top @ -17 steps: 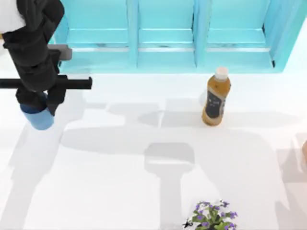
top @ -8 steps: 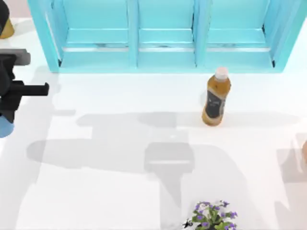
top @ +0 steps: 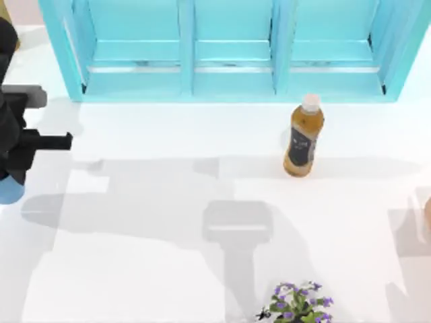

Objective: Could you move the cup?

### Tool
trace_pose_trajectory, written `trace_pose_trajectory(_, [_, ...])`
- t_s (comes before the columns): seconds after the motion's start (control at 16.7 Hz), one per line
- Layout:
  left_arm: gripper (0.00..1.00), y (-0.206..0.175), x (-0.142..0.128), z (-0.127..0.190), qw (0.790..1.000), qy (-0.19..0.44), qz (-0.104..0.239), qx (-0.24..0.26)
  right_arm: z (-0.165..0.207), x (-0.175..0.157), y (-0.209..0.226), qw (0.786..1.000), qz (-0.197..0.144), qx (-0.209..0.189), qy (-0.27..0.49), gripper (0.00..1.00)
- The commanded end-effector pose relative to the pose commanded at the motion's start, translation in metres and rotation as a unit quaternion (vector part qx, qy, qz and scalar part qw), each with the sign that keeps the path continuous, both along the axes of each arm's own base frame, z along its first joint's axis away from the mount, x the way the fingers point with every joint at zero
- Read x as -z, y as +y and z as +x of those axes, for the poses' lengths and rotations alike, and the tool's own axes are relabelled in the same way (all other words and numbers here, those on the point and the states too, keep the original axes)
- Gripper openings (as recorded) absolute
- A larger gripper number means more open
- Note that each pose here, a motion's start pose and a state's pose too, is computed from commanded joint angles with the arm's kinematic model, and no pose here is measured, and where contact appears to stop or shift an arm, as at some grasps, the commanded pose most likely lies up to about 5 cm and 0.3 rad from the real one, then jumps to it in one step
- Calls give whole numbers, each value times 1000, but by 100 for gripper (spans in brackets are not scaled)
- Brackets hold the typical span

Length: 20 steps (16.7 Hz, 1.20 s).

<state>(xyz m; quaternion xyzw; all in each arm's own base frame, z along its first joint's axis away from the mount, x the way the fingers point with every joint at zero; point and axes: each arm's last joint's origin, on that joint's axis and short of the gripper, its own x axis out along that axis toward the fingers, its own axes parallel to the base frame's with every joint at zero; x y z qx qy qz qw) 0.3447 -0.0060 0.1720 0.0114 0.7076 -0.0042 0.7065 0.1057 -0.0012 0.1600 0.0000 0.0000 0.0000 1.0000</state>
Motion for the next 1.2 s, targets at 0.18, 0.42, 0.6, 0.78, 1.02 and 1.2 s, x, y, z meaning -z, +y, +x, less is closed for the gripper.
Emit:
trace_pose_trajectory(0.18, [0, 2, 14, -1, 1000, -1, 0, 0, 0, 0, 0, 1000, 0, 0, 0, 100])
trace_pose_trajectory(0.42, [0, 5, 31, -2, 1000, 1, -1, -1, 0, 0, 0, 1000, 0, 0, 0, 100])
trace_pose_trajectory(0.6, [0, 5, 31, -2, 1000, 1, -1, -1, 0, 0, 0, 1000, 0, 0, 0, 100])
trace_pose_trajectory(0.78, [23, 5, 31, -2, 1000, 1, -1, -1, 0, 0, 0, 1000, 0, 0, 0, 100])
trace_pose_trajectory(1.02, [53, 5, 31, -2, 1000, 1, -1, -1, 0, 0, 0, 1000, 0, 0, 0, 100])
trace_pose_trajectory(1.2, [75, 5, 31, -2, 1000, 1, -1, -1, 0, 0, 0, 1000, 0, 0, 0, 100])
